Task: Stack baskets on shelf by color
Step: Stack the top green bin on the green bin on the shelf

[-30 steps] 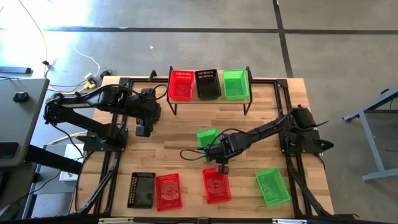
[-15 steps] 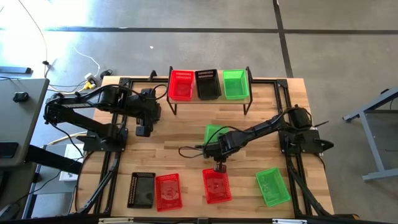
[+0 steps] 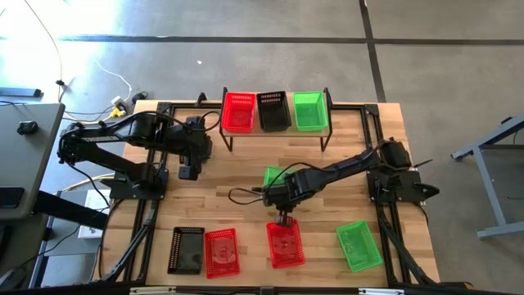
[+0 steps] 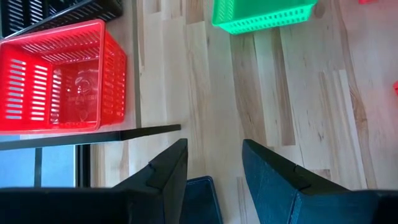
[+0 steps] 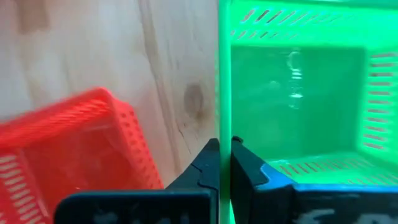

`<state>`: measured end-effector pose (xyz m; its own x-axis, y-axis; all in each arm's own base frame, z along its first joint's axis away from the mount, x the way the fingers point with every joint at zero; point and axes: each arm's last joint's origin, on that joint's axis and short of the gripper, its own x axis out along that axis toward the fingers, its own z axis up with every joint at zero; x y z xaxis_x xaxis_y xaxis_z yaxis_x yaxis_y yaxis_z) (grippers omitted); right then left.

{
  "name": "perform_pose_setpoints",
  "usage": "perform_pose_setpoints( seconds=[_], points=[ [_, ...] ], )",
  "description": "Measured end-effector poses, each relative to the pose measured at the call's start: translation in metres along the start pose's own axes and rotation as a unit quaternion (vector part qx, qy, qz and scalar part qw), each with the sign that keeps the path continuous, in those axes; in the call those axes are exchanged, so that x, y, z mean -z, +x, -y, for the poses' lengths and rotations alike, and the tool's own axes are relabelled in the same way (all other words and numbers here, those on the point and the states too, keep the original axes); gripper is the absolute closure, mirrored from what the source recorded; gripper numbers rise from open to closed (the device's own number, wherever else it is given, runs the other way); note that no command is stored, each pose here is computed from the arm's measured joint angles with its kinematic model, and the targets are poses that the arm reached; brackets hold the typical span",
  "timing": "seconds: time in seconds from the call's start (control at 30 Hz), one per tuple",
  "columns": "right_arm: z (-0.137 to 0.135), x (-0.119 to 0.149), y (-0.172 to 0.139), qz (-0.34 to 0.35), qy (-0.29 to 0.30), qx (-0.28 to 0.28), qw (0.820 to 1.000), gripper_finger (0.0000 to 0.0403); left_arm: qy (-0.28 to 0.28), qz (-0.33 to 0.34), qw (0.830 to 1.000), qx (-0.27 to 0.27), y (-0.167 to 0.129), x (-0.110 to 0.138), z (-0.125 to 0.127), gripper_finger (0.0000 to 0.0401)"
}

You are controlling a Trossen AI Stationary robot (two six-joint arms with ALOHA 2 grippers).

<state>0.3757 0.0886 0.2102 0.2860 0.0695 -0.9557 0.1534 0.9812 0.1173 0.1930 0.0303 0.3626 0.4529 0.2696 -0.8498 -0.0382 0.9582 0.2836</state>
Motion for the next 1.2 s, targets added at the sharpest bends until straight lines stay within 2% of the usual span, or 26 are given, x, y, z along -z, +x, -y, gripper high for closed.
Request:
perform_pose_setpoints(
  seconds=[0.47, 0.83, 1.03, 1.2],
  points=[
    [0.001, -0.002, -0.077, 0.08, -0.007, -0.017, 0.997, 0.0403, -0.014, 0.0, 1.0, 0.0, 0.0, 0.0, 0.0, 0.0259],
    [0.022, 0.017, -0.159, 0.197, -0.023, 0.0, 0.98, 0.0403, -0.067, 0.002, 0.998, -0.007, 0.0, -0.001, -0.001, 0.0259],
    [0.039, 0.033, -0.2, 0.262, -0.055, 0.038, 0.963, 0.0403, -0.115, 0.001, 0.993, -0.026, 0.0, 0.0, -0.002, 0.0259],
    [0.057, 0.046, -0.228, 0.304, -0.092, 0.104, 0.942, 0.0403, -0.151, 0.001, 0.988, -0.034, 0.0, 0.0, -0.002, 0.0259]
  ],
)
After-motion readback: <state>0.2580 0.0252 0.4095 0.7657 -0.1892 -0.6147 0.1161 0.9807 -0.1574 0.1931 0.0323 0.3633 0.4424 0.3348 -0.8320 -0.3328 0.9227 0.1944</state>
